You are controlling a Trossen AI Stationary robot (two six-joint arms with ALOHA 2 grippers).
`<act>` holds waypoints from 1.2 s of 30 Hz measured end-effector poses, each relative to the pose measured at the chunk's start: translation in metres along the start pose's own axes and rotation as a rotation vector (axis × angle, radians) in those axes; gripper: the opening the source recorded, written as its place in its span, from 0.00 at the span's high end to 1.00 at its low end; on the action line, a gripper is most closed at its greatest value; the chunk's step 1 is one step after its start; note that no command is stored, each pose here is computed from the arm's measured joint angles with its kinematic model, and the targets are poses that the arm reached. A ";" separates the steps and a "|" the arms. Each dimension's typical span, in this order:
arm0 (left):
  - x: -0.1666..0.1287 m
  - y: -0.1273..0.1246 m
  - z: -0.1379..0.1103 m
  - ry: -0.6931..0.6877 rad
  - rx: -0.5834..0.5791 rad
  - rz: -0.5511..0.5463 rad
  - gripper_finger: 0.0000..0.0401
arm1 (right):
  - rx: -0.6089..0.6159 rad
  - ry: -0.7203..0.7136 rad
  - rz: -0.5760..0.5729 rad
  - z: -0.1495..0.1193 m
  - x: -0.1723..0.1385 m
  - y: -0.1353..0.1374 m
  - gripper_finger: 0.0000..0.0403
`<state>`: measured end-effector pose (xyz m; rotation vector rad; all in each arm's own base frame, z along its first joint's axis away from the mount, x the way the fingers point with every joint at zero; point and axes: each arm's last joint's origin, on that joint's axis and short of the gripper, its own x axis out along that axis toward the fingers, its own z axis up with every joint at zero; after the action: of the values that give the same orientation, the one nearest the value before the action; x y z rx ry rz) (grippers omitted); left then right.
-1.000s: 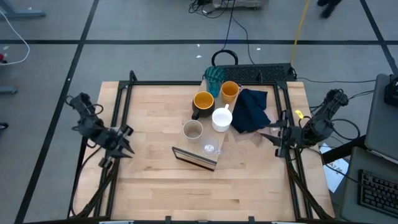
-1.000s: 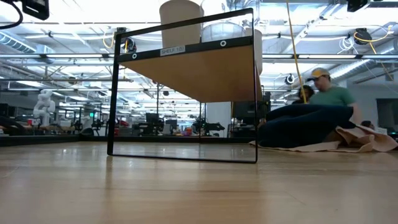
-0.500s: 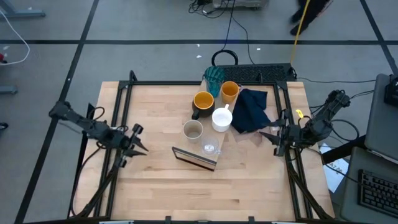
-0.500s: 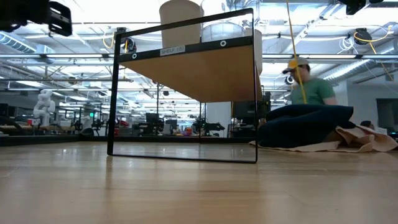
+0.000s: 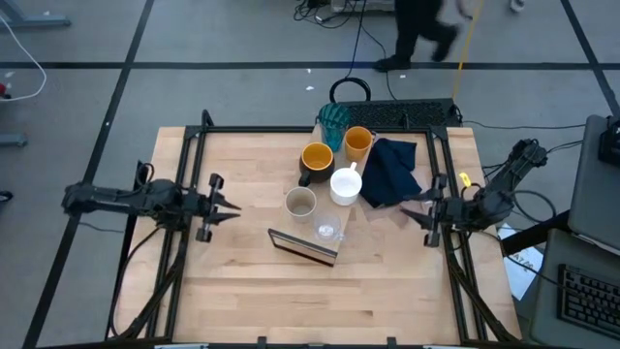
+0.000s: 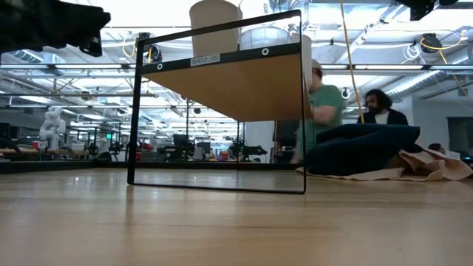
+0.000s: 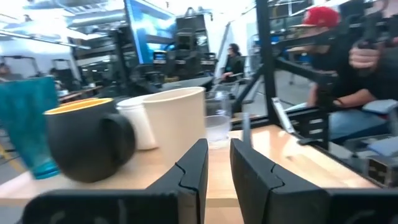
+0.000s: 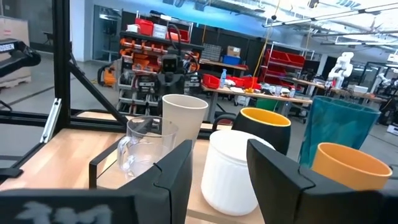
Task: Stack small to large cups/mugs on shelf
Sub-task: Return to Home Position
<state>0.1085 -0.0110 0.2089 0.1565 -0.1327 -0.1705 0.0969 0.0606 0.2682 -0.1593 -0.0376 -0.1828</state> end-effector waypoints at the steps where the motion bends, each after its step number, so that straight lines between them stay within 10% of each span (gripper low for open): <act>1: 0.000 0.002 0.000 0.000 0.004 0.015 0.83 | 0.000 0.003 0.001 0.000 0.000 0.001 0.64; 36: -0.017 0.001 -0.036 0.089 -0.149 0.182 0.83 | -0.008 0.022 0.005 -0.003 0.002 0.004 0.64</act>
<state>0.0975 -0.0013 0.1720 0.0031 -0.0450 0.0086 0.1000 0.0636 0.2646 -0.1654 -0.0143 -0.1795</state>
